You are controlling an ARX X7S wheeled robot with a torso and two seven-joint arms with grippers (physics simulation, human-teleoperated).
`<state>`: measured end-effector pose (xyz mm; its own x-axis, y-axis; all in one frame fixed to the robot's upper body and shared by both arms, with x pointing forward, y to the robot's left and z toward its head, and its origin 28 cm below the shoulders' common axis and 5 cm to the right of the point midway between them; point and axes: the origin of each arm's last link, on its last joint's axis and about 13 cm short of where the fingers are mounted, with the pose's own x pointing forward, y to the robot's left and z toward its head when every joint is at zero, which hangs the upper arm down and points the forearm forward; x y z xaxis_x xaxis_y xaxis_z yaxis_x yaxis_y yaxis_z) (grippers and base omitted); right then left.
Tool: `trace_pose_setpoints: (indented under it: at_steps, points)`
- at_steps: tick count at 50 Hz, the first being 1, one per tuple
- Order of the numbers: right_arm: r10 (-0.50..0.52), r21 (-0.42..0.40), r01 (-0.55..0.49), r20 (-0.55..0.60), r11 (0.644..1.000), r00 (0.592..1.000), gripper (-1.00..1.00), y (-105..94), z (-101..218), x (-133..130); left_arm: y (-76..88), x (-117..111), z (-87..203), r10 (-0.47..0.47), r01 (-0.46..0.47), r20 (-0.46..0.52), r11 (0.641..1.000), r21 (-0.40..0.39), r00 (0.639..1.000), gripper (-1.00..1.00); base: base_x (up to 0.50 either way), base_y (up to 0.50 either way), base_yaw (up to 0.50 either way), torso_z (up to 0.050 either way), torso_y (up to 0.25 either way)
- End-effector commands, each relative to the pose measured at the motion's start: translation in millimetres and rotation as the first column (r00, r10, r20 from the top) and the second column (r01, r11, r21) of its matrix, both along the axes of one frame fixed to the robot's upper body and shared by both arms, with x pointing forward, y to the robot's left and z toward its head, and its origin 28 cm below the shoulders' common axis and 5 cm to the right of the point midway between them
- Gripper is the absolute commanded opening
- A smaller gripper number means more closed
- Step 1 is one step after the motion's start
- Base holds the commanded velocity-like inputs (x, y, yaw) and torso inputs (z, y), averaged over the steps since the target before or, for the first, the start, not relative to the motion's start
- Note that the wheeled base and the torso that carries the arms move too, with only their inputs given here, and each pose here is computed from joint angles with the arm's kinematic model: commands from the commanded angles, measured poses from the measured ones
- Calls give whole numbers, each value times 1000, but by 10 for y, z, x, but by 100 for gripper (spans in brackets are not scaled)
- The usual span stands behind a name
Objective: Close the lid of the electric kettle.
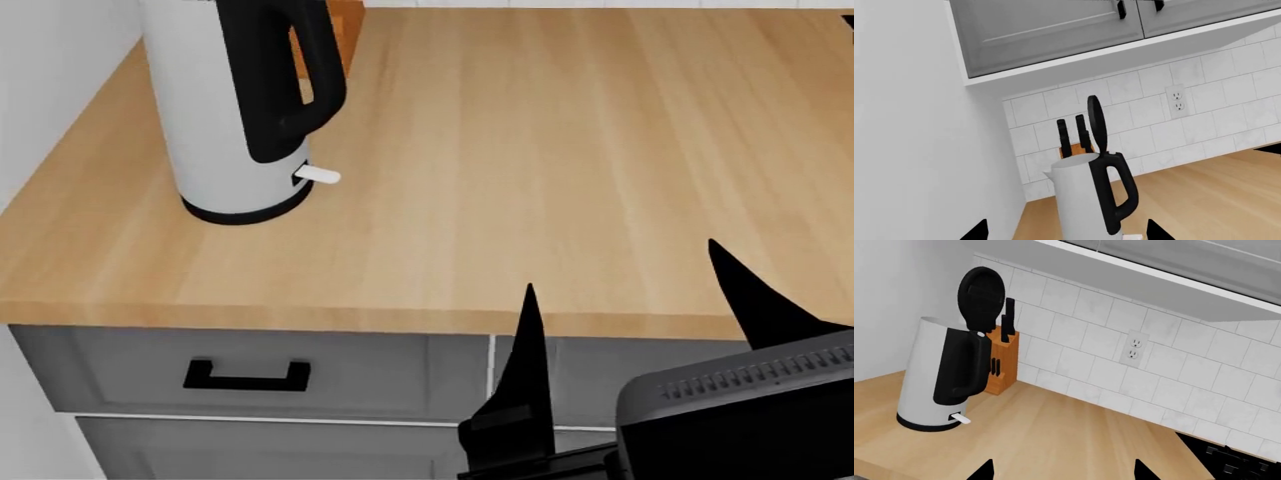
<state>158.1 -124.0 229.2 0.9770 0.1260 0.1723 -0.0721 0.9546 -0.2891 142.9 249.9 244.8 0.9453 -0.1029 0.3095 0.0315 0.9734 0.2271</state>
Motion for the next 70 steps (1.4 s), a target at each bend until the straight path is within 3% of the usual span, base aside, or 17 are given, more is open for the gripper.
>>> trace_pose_setpoints:
  at_steps: [1,14,28,70]
  points:
    - [2,-1,-2,-2,1000,1000,100,2,1,-1,1,5,-2,3,-3,-2,1000,0,1000,100,0,500,0,0,0]
    - [-12,14,12,-4,1000,1000,100,2,7,11,8,3,-13,0,-1,-8,1000,-4,1000,100,0,500,0,0,0]
    - [-3,-42,2,-20,999,1000,100,50,13,26,27,-1,-23,3,-3,-9,1000,-9,1000,100,291,0,0,0,0]
    - [-10,-27,9,-37,1000,999,100,62,10,50,33,-29,-28,-4,4,-6,1000,-12,1000,100,396,0,0,0,1]
